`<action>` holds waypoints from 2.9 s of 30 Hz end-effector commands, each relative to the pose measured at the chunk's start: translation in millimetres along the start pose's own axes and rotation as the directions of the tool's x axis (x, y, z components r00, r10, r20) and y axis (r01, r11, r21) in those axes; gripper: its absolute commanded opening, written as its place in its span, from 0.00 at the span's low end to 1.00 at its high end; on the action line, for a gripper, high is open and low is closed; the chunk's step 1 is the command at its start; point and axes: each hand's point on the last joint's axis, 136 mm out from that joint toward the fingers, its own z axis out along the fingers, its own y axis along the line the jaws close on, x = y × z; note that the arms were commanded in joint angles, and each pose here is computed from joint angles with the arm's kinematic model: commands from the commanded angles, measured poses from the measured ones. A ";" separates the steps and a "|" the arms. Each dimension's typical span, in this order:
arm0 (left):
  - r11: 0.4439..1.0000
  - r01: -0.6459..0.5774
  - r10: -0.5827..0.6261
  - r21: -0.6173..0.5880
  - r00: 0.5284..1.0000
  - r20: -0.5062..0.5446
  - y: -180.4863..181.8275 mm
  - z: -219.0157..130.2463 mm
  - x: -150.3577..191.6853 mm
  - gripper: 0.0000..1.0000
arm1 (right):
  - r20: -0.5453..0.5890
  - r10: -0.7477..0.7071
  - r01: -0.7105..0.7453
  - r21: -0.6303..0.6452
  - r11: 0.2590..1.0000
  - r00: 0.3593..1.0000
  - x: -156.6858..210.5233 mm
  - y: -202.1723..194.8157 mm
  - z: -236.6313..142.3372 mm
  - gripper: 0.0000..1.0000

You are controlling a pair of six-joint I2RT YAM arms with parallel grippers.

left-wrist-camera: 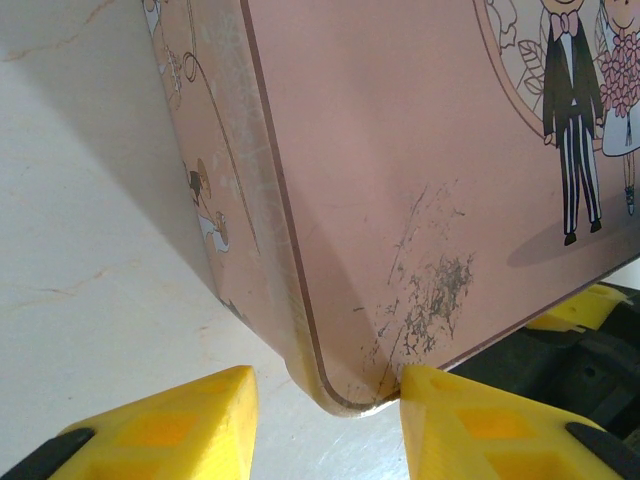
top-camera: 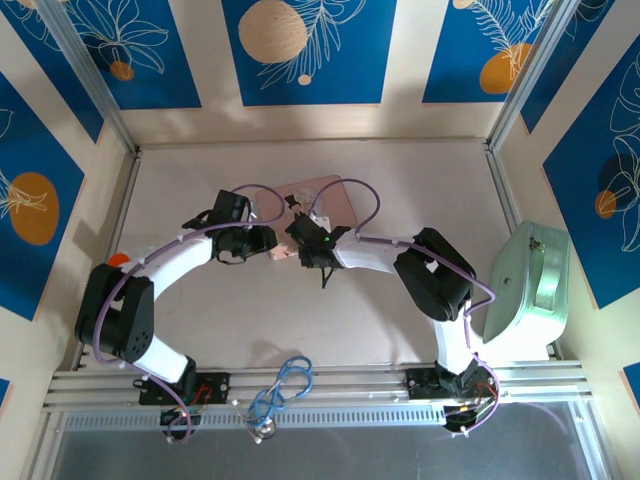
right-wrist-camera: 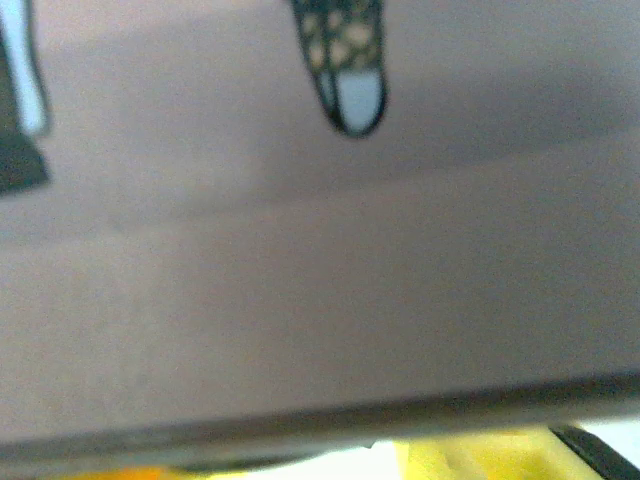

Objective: Unlock the padlock with the key

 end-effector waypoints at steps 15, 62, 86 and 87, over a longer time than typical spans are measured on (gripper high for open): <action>0.999 0.007 -0.008 -0.033 1.000 -0.020 15.2 1.1 3.7 0.40 | 0.002 0.008 -0.008 0.017 1.000 1.000 4.9 -6.5 -8.8 0.22; 0.997 0.077 -0.077 0.023 0.997 -0.011 16.4 5.3 -0.5 0.40 | -0.142 0.225 -0.242 -0.119 0.963 0.964 43.2 -13.4 -16.1 0.00; 0.989 -0.040 0.021 0.140 0.990 0.137 -37.1 -6.8 -74.6 0.55 | 0.197 0.283 -0.249 -0.181 0.951 0.939 2.5 -15.4 -63.1 0.50; 0.988 -0.037 0.017 0.149 0.991 0.132 -38.5 -3.5 -76.2 0.55 | 0.235 0.284 -0.245 -0.181 0.953 0.930 -1.1 -13.4 -67.9 0.51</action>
